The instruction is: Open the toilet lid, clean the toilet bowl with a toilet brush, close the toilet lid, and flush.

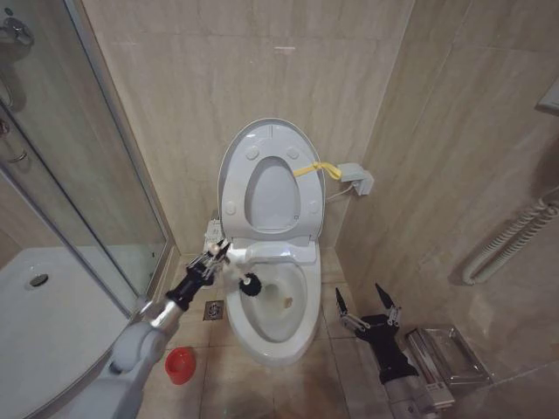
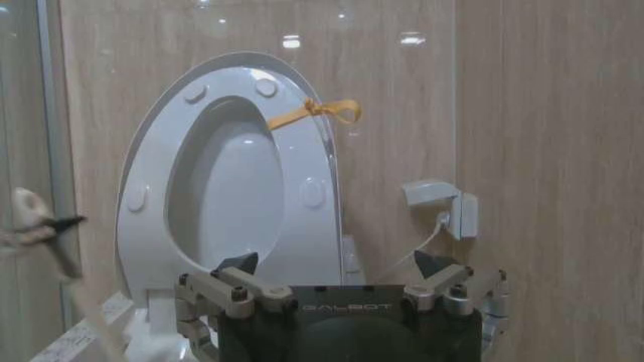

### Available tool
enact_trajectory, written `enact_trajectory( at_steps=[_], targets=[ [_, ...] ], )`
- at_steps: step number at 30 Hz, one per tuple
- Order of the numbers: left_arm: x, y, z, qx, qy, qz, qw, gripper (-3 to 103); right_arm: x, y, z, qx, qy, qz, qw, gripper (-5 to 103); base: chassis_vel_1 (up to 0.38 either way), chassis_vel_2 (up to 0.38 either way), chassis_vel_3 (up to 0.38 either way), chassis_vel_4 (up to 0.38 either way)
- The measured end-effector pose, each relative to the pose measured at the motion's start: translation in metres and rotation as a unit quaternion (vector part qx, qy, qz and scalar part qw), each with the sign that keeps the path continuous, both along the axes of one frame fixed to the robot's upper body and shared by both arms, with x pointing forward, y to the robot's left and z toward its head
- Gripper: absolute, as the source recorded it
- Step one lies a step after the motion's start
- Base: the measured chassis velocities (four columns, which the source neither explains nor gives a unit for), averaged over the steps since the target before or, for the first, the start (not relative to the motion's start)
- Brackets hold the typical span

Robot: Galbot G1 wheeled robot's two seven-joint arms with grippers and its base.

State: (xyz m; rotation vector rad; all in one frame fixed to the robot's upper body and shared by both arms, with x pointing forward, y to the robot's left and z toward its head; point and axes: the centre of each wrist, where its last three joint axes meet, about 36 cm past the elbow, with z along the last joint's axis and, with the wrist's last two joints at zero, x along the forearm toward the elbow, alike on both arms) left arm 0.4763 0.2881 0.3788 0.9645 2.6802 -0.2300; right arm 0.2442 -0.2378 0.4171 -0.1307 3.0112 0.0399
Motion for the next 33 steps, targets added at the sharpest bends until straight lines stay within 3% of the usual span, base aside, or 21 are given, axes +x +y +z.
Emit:
enact_trajectory(
  at_steps=[7, 17, 25, 30, 33],
  targets=[
    [0.050, -0.027, -0.036, 0.011, 0.020, -0.017, 0.9996, 22, 0.000, 0.000, 0.000, 0.000, 0.000, 0.000, 1.000, 100, 0.000, 0.000, 0.000, 0.000],
    [0.067, -0.066, -0.083, 0.051, 0.058, -0.051, 0.9957, 22, 0.000, 0.000, 0.000, 0.000, 0.000, 0.000, 1.000, 100, 0.000, 0.000, 0.000, 0.000],
    [0.071, -0.068, -0.115, 0.108, 0.047, -0.059, 0.9912, 22, 0.000, 0.000, 0.000, 0.000, 0.000, 0.000, 1.000, 100, 0.000, 0.000, 0.000, 0.000],
    [0.077, -0.063, -0.129, 0.135, 0.045, -0.049, 0.9886, 22, 0.000, 0.000, 0.000, 0.000, 0.000, 0.000, 1.000, 100, 0.000, 0.000, 0.000, 0.000],
    [0.079, -0.064, -0.135, 0.136, 0.049, -0.042, 0.9886, 22, 0.000, 0.000, 0.000, 0.000, 0.000, 0.000, 1.000, 100, 0.000, 0.000, 0.000, 0.000]
  ],
)
